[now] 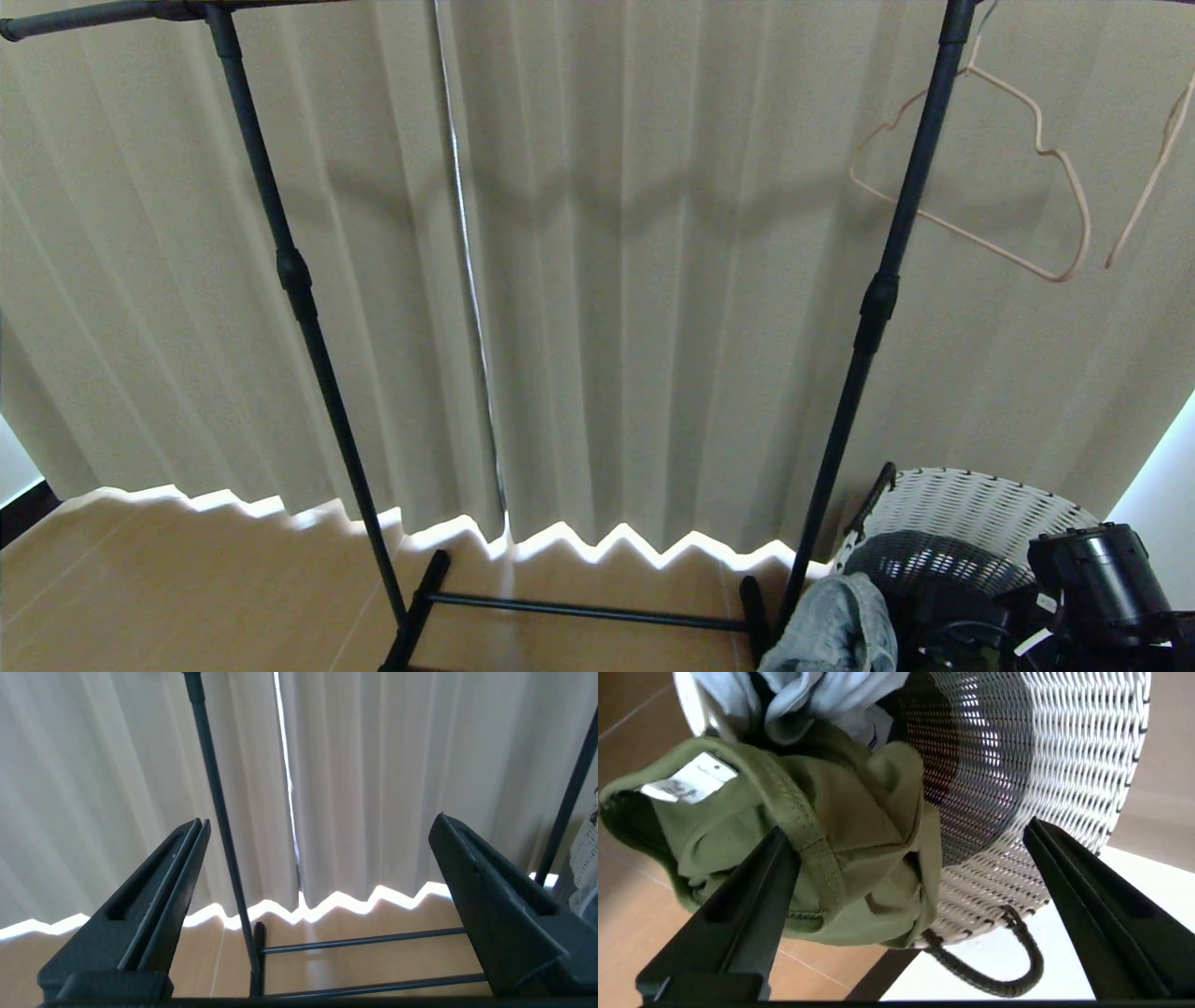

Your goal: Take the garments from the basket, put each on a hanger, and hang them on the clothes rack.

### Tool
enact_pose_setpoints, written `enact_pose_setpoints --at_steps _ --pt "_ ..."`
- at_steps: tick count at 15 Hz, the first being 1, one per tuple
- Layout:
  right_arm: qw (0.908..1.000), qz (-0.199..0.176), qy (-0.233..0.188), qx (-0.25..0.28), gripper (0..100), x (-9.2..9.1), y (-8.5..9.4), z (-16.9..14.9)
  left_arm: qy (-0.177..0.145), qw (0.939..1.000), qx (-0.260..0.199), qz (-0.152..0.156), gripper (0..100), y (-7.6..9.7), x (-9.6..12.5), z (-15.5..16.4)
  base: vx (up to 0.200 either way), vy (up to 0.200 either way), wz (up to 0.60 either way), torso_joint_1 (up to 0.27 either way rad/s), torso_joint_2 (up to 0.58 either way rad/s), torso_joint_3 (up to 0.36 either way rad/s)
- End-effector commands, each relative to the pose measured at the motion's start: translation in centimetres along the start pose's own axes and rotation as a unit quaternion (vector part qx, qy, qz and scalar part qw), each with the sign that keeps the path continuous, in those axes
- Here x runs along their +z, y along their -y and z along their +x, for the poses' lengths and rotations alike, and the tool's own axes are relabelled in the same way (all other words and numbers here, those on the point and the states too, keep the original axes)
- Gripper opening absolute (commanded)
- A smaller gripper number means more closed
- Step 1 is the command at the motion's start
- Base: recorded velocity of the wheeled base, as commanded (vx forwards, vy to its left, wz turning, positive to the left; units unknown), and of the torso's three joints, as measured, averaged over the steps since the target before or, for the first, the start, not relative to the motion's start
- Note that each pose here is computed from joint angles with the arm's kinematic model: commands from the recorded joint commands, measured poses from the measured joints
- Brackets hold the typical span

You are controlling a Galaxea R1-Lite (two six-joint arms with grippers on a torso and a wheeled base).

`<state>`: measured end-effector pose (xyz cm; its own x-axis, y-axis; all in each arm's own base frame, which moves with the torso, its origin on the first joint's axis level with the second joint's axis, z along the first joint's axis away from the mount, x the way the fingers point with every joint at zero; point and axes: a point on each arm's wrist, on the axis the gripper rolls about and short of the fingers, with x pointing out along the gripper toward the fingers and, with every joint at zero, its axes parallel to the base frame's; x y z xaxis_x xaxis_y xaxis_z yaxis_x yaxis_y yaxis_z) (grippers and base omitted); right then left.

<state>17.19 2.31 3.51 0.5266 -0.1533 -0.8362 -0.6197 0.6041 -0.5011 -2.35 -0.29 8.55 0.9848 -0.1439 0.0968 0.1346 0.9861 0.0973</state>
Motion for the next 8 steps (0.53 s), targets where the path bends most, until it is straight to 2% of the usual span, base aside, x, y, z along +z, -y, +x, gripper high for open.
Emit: enact_pose_setpoints --at_steps 1,6,8 --pt "0.9999 -0.001 -0.01 0.007 0 -0.1 -0.1 0.4 0.0 1.0 0.0 0.0 100 0.0 0.0 0.0 0.0 0.0 0.0 0.0 0.0 0.0" --pt "1.0 0.002 0.004 -0.002 0 -0.1 0.0 -0.2 0.0 1.0 -0.001 0.0 100 0.0 0.0 0.0 0.0 0.0 0.0 0.0 0.0 0.0" --pt "0.9994 0.01 0.026 -0.022 0 -0.3 0.3 -1.4 0.001 1.0 -0.001 0.0 100 0.0 0.0 0.0 0.0 0.0 0.0 0.0 0.0 0.0"
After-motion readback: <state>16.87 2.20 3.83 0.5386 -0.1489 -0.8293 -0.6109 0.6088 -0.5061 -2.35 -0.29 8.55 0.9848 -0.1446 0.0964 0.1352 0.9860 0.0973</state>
